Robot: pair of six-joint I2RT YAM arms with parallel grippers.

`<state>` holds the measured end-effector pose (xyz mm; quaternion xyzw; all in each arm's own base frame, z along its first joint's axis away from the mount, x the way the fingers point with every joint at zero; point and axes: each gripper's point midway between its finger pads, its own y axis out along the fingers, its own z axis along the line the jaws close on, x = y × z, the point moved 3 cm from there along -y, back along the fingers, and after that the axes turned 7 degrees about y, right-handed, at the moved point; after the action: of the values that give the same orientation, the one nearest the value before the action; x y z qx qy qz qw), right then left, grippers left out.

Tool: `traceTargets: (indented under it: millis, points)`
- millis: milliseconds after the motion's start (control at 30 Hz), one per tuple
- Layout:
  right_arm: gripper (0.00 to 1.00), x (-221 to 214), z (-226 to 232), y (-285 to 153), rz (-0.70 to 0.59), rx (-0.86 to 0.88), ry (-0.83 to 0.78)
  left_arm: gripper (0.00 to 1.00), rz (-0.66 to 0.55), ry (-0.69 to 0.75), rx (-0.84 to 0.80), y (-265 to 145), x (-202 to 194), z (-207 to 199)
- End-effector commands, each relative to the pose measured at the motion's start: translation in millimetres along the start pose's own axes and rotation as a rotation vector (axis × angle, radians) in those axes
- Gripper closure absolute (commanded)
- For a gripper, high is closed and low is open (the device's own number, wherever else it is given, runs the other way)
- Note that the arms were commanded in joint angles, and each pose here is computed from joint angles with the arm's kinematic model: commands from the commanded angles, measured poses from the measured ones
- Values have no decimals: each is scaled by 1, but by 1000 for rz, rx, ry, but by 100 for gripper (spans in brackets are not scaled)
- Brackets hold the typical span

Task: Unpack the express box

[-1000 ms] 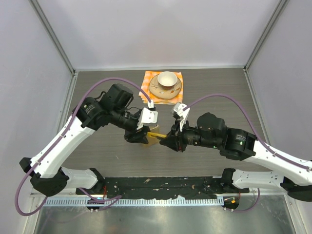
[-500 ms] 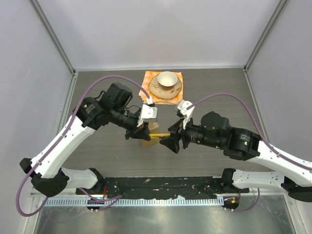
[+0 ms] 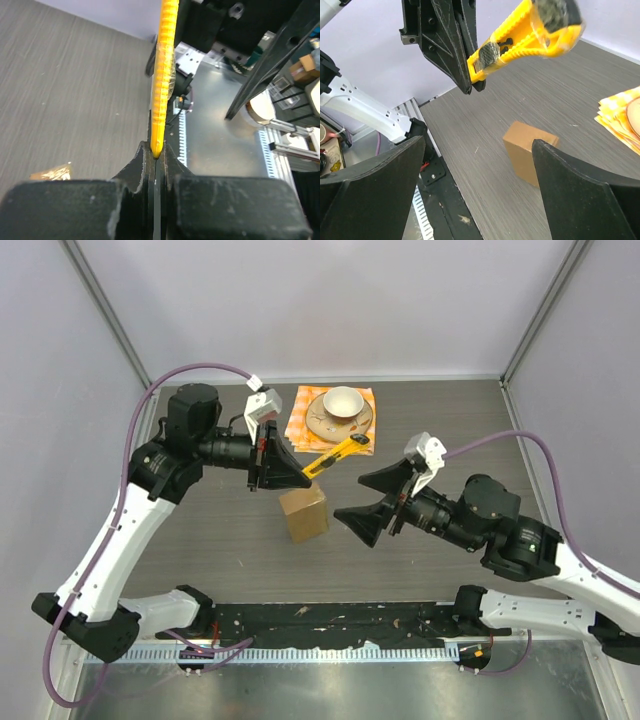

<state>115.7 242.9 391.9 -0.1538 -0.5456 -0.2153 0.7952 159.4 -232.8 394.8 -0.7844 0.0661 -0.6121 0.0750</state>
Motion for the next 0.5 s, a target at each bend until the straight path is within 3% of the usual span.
traceTargets:
  millis: [0, 267, 467]
  points:
    - [7, 14, 14, 25, -91, 88, 13, 100, -70, -6, -125, -1, 20, -20]
    - [16, 44, 22, 40, -162, 186, 1, 100, -48, -2, -116, -1, 9, -18]
    - [31, 56, 21, 47, -208, 236, 21, 100, -37, 8, -113, -2, 4, -18]
